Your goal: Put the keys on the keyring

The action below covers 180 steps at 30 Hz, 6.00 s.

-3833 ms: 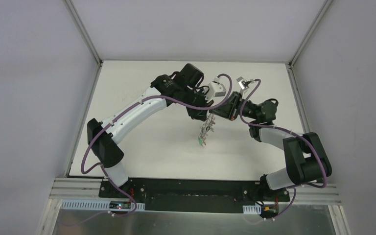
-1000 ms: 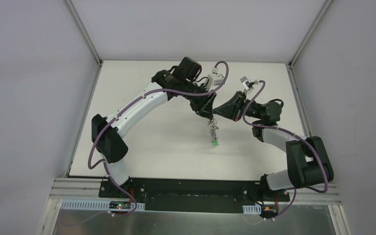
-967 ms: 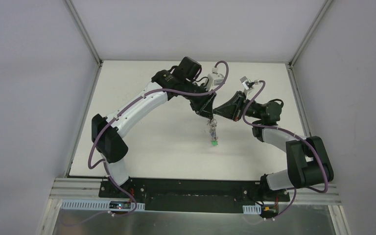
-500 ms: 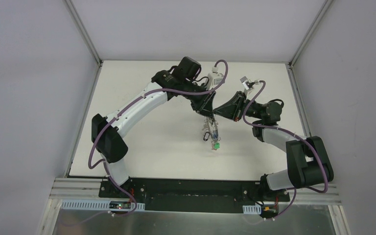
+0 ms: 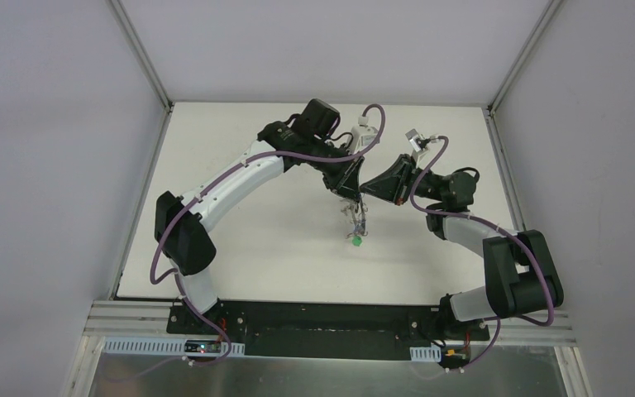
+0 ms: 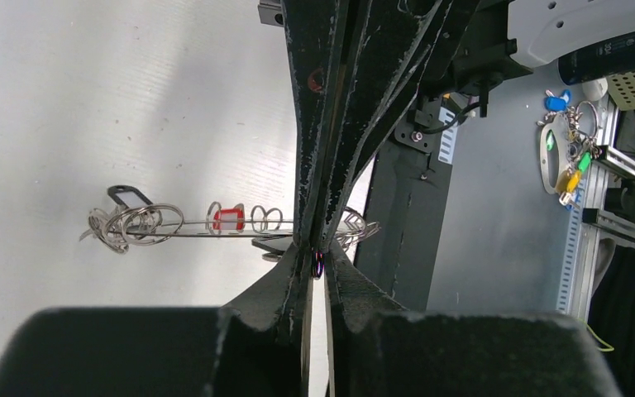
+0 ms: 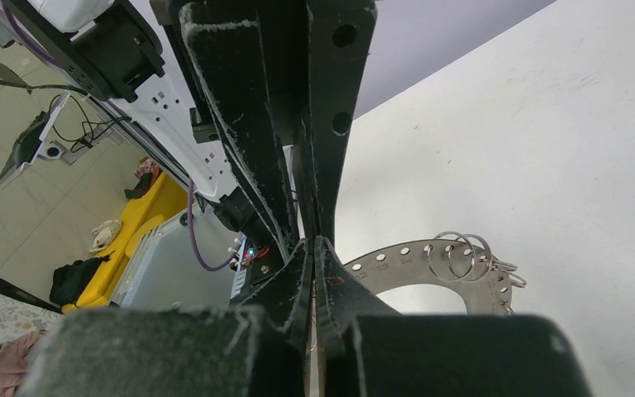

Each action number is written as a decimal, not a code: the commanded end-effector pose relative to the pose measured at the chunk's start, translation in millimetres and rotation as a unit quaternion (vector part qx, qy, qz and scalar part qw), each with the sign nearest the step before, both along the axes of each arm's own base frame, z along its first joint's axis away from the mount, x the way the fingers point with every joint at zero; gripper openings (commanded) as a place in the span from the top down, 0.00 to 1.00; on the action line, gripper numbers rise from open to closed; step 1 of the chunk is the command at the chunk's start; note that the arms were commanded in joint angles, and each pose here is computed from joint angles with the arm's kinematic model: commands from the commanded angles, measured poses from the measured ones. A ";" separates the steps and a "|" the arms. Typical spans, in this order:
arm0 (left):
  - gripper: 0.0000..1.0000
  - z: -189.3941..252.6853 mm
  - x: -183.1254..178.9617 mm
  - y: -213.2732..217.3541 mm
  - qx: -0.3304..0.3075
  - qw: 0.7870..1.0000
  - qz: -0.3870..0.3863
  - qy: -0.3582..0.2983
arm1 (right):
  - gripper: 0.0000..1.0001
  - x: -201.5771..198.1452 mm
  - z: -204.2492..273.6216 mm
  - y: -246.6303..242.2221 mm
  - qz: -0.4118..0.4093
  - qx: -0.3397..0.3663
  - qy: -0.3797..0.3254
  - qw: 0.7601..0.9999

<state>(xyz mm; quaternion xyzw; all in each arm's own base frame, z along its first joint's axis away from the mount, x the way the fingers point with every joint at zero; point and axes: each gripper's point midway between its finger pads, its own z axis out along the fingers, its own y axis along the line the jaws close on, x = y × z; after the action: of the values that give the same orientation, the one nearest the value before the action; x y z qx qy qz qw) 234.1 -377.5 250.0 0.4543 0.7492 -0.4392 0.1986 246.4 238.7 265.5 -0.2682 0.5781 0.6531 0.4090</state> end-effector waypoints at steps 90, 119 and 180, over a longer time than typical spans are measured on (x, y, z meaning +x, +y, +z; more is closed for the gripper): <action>1.00 4.1 -32.9 28.8 0.153 0.987 0.002 0.044 | 0.87 -34.3 -6.8 30.3 0.099 -0.030 -0.089 0.991; 0.63 39.5 12.6 26.7 -0.054 0.994 0.027 -0.090 | 1.00 1.8 31.8 5.1 -0.021 0.046 -0.033 0.998; 1.00 8.9 -19.5 61.0 0.154 0.988 -0.020 0.004 | 0.70 -17.4 17.4 0.8 0.034 0.000 -0.133 0.991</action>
<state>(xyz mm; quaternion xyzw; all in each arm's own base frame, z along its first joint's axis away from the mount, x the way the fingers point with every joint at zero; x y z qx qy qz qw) 246.0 -338.8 265.0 0.4529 0.7894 -0.3712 0.1842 245.5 239.1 260.0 -0.2883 0.5723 0.6507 0.4073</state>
